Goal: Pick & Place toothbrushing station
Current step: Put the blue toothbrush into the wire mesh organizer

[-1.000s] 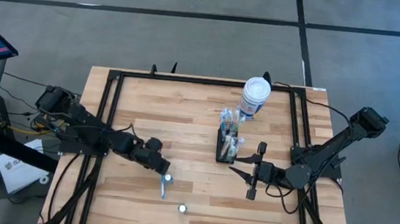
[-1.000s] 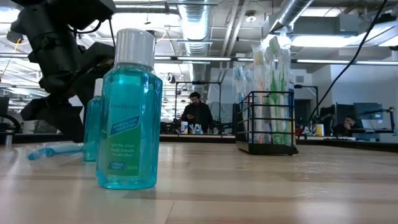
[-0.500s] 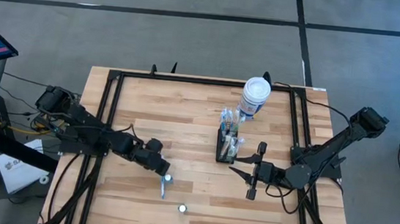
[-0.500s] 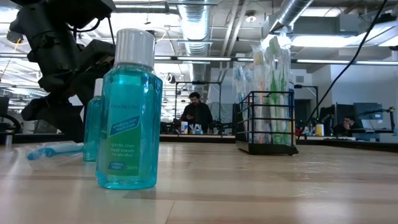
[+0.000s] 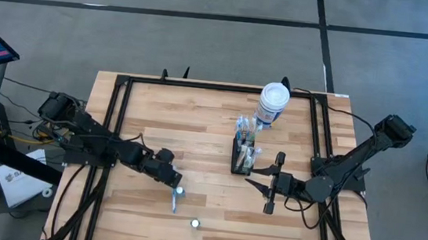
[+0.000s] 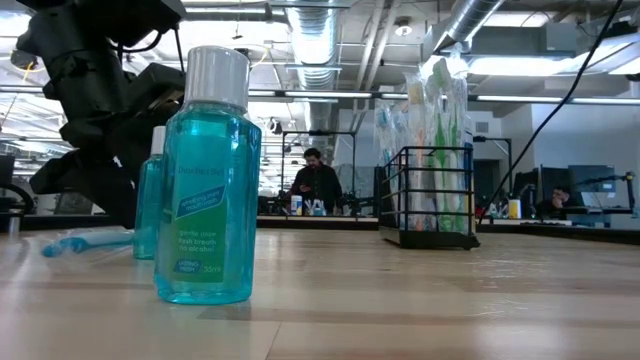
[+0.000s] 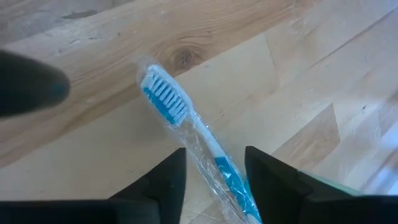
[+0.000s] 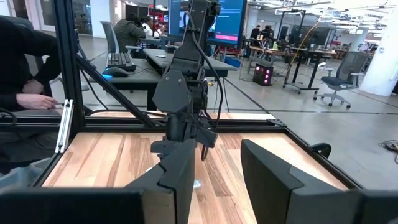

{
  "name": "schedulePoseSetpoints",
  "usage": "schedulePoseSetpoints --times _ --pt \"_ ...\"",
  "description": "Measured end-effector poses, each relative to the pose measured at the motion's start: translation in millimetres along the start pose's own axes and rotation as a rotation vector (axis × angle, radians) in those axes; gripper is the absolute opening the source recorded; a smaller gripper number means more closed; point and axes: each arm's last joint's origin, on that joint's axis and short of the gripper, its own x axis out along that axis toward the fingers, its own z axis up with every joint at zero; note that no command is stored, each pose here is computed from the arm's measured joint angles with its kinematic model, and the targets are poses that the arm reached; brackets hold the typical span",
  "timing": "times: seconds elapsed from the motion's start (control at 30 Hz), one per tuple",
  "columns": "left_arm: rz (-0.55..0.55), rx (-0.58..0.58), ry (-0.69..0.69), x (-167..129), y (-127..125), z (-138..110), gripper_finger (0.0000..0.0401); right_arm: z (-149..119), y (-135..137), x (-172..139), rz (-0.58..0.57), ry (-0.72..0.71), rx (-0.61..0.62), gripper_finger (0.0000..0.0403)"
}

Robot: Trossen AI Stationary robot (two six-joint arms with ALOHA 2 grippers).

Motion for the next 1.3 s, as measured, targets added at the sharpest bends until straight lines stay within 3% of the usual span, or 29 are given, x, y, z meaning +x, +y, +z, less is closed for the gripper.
schedulePoseSetpoints --times 0.43,0.63,0.97,1.3 --pt "0.068 0.015 0.004 14 6 -3 0.0009 0 0 0 0.000 0.001 -0.001 0.0120" --pt "0.063 0.018 0.000 14 5 -2 0.0001 -1 0 0 0.001 0.006 -0.008 0.0120" --pt "-0.037 0.044 -0.071 -10 -3 4 0.0000 -1 0 0 0.001 0.008 -0.010 0.0120" --pt "-0.044 0.083 -0.115 -27 -1 8 0.0000 -1 0 0 0.001 0.010 -0.011 0.0120"
